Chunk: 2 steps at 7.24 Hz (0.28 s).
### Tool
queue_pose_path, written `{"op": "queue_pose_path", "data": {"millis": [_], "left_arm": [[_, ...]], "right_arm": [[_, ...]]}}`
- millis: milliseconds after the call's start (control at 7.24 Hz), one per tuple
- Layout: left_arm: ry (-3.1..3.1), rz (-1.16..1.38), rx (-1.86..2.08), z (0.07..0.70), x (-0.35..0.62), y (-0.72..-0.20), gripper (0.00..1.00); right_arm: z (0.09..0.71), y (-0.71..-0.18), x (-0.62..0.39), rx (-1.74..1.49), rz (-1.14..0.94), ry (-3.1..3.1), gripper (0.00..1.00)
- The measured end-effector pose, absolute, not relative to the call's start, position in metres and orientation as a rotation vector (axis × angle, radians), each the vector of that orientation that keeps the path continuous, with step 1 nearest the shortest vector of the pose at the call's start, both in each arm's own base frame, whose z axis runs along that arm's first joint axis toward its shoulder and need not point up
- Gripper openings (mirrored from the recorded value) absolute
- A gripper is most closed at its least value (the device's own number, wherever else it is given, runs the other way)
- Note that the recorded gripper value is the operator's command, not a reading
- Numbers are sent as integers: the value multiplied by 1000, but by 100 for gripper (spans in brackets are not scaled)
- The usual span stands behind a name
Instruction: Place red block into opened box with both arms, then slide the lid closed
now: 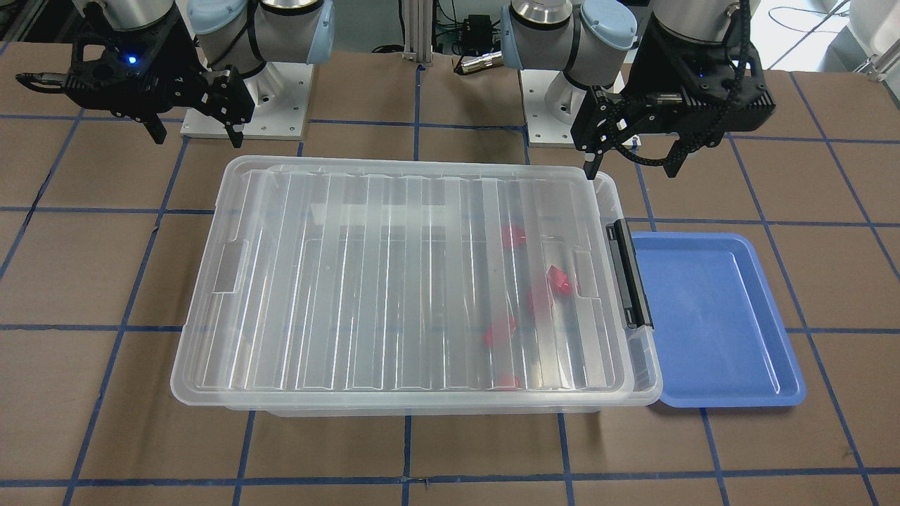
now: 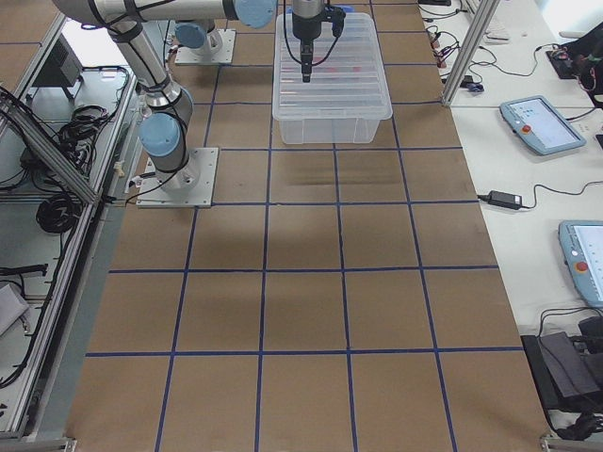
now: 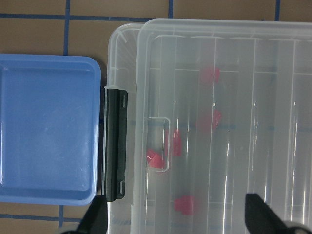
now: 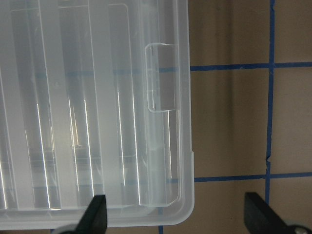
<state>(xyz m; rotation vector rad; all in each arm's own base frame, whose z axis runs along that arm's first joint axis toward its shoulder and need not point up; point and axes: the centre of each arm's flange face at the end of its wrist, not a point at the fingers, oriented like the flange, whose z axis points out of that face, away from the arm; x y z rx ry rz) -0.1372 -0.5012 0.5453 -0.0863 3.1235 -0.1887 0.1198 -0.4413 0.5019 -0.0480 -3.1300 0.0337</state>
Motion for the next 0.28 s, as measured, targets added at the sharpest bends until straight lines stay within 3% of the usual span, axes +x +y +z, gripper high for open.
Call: {"op": "queue_pose_path", "data": {"millis": [276], "left_arm": [[3123, -192, -86, 546, -137, -500, 100]], "right_arm": [[502, -442, 119, -50, 36, -3131, 100]]}}
